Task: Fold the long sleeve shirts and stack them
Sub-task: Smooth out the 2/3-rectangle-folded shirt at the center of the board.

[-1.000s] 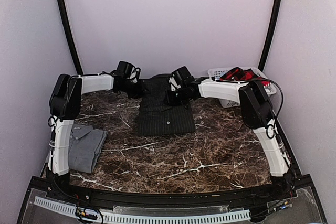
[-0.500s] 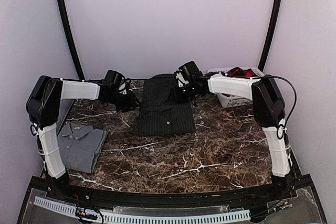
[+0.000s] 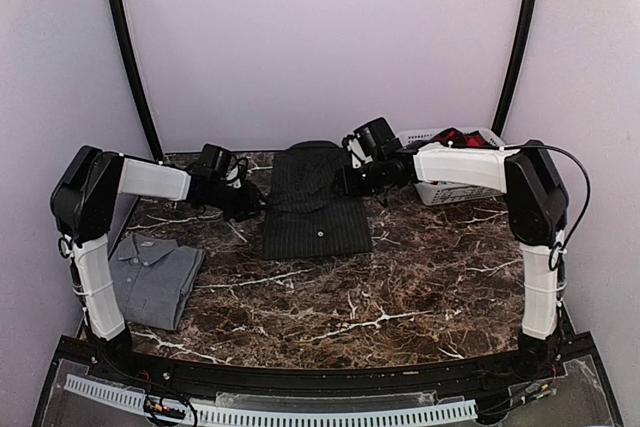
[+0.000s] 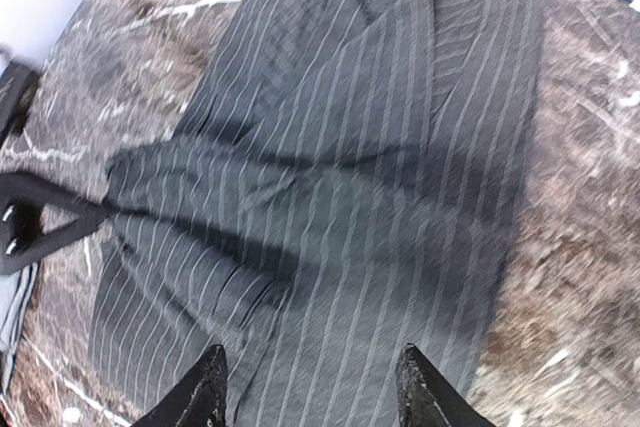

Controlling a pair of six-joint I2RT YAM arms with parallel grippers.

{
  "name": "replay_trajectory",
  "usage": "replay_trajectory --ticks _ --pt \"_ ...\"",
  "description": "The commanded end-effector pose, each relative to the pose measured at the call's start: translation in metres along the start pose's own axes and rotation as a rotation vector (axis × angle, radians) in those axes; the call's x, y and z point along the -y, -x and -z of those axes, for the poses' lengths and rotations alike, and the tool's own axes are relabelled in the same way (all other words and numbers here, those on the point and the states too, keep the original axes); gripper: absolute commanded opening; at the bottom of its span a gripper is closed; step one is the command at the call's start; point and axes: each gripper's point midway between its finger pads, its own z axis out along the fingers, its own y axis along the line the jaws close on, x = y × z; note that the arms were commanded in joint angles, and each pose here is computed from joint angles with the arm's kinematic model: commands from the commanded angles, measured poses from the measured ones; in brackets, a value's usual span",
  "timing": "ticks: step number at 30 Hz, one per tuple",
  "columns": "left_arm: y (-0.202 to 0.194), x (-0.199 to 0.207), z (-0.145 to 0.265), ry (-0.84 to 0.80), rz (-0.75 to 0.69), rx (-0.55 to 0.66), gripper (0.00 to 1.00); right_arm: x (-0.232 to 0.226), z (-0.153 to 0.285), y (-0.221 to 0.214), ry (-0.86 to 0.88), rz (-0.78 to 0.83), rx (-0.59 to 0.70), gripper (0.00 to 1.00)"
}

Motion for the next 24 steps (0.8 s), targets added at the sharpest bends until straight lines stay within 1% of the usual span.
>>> replay_trajectory --ticks 1,8,15,20,24 --pt "0.013 0.009 -0.010 -0.046 0.013 0.017 0.38 -0.040 0.014 -0.002 0.078 0.031 0.034 0.54" --pt "0.021 0.012 -0.018 -0.065 0.027 0.025 0.34 -0.090 0.000 -0.033 0.134 0.114 -0.014 0.52" --pt "0.029 0.017 -0.021 -0.075 0.024 0.035 0.22 -0.132 -0.042 -0.075 0.172 0.190 -0.099 0.50" --pt "0.034 0.017 -0.024 -0.066 0.013 0.039 0.15 -0.136 -0.069 -0.099 0.160 0.214 -0.146 0.49" --pt "0.041 0.016 -0.025 -0.047 0.003 0.051 0.15 -0.123 -0.085 -0.120 0.125 0.220 -0.195 0.48"
